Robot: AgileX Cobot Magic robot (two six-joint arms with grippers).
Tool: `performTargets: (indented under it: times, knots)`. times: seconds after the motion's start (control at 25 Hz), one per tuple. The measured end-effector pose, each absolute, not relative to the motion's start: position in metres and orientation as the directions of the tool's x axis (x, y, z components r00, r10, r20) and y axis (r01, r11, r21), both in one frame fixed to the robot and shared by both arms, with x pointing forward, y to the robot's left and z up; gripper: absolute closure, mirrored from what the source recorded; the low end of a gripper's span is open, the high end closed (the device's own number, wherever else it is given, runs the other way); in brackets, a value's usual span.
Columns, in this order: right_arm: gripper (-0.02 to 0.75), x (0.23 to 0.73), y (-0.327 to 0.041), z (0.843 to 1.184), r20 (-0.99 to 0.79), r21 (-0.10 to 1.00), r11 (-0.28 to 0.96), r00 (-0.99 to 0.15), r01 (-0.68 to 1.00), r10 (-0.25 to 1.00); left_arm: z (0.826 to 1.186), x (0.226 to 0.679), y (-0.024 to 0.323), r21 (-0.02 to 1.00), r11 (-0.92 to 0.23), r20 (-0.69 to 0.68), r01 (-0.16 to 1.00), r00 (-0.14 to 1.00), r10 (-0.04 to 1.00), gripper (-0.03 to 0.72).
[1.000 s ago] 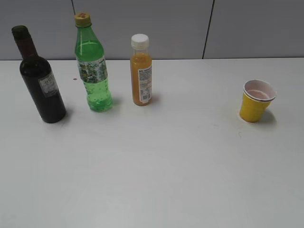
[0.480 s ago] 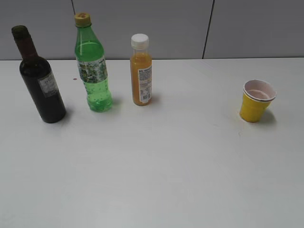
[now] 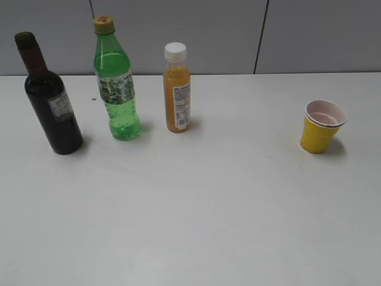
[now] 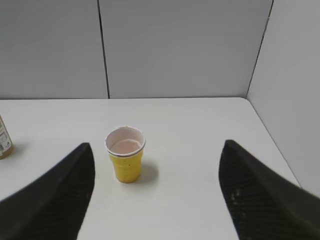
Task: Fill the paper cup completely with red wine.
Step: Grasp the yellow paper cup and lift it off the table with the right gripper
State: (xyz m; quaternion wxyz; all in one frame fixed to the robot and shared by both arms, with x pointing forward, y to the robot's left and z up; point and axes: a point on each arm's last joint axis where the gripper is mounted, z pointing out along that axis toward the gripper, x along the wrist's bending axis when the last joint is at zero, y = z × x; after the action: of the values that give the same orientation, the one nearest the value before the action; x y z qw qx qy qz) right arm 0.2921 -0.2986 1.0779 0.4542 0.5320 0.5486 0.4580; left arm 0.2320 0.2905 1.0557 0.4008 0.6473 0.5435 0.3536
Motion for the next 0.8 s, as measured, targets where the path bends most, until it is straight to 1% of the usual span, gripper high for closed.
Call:
performTargets:
  times: [0.48,0.8]
  knots:
    - [0.153,0.348,-0.294,1.085,-0.014,0.993,0.018,-0.042,0.114,0.999,1.056,0.232,0.290,0.903,-0.088,0.022,0.420,0.159,0.987,0.106]
    - [0.153,0.394,-0.290,1.076,-0.012,0.995,0.018,-0.057,0.101,0.998,1.056,0.232,0.290,0.903,-0.088,0.022,0.420,0.159,0.987,0.106]
